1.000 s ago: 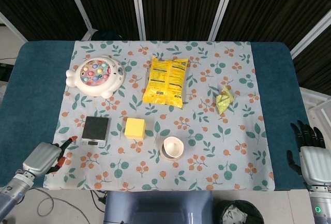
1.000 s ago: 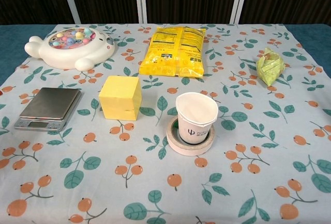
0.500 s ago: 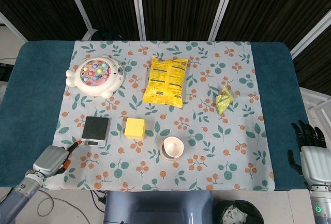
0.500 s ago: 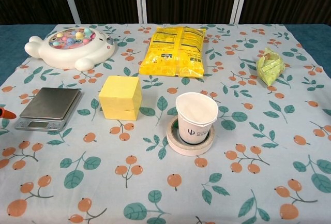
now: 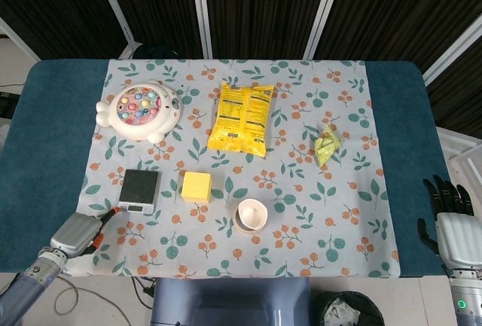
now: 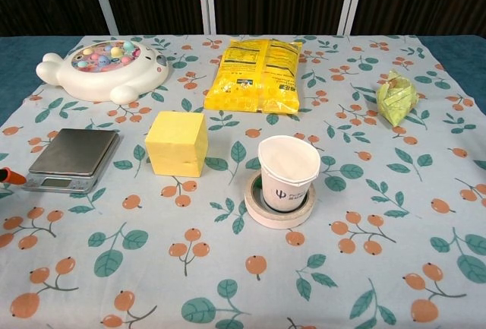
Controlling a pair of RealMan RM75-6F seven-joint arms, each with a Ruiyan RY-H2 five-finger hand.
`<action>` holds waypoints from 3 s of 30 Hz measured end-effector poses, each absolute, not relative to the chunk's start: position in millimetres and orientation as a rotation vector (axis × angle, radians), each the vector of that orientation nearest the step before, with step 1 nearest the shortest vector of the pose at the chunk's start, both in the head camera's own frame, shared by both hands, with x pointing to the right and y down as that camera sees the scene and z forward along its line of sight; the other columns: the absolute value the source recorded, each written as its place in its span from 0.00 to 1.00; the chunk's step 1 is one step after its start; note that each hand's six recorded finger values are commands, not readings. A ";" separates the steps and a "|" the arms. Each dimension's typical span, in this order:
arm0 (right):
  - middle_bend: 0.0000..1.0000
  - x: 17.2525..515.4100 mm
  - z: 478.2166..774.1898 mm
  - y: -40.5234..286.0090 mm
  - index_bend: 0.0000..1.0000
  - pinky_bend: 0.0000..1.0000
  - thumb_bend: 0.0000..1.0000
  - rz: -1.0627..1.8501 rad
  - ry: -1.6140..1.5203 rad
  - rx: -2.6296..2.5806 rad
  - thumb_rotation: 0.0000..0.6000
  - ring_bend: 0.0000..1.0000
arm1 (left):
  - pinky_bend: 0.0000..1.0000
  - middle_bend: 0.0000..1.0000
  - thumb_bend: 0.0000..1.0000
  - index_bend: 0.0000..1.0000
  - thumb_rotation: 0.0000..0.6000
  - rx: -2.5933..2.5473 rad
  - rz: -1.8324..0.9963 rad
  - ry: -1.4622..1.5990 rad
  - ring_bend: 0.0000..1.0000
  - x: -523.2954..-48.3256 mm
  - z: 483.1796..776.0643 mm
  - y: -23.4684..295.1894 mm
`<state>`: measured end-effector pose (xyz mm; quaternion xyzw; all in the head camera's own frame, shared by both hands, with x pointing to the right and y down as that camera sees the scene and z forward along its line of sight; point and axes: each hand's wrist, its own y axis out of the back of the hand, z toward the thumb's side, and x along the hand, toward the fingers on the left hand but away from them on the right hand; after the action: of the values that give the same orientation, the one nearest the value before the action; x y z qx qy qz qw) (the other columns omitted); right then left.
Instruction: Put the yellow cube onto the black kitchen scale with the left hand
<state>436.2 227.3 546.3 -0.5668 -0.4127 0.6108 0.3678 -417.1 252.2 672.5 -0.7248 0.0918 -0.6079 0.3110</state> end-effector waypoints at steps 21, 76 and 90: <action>0.03 436.2 547.6 227.5 0.00 0.01 0.56 1.576 -1.058 -1.450 1.00 0.00 | 0.57 0.57 0.54 0.10 1.00 -1.916 -1.623 0.261 0.51 -419.1 676.7 246.9; 0.03 438.8 547.2 226.9 0.00 0.01 0.56 1.589 -1.066 -1.439 1.00 0.00 | 0.56 0.57 0.53 0.11 1.00 -1.939 -1.597 0.257 0.51 -410.2 682.5 244.6; 0.03 439.5 546.6 226.7 0.00 0.01 0.56 1.590 -1.072 -1.434 1.00 0.00 | 0.56 0.58 0.53 0.12 1.00 -1.937 -1.616 0.245 0.51 -414.1 685.7 247.9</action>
<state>439.5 226.7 546.6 -0.5575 -0.4169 0.6183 0.3647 -414.1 247.9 685.7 -0.7292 0.0923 -0.6086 0.2990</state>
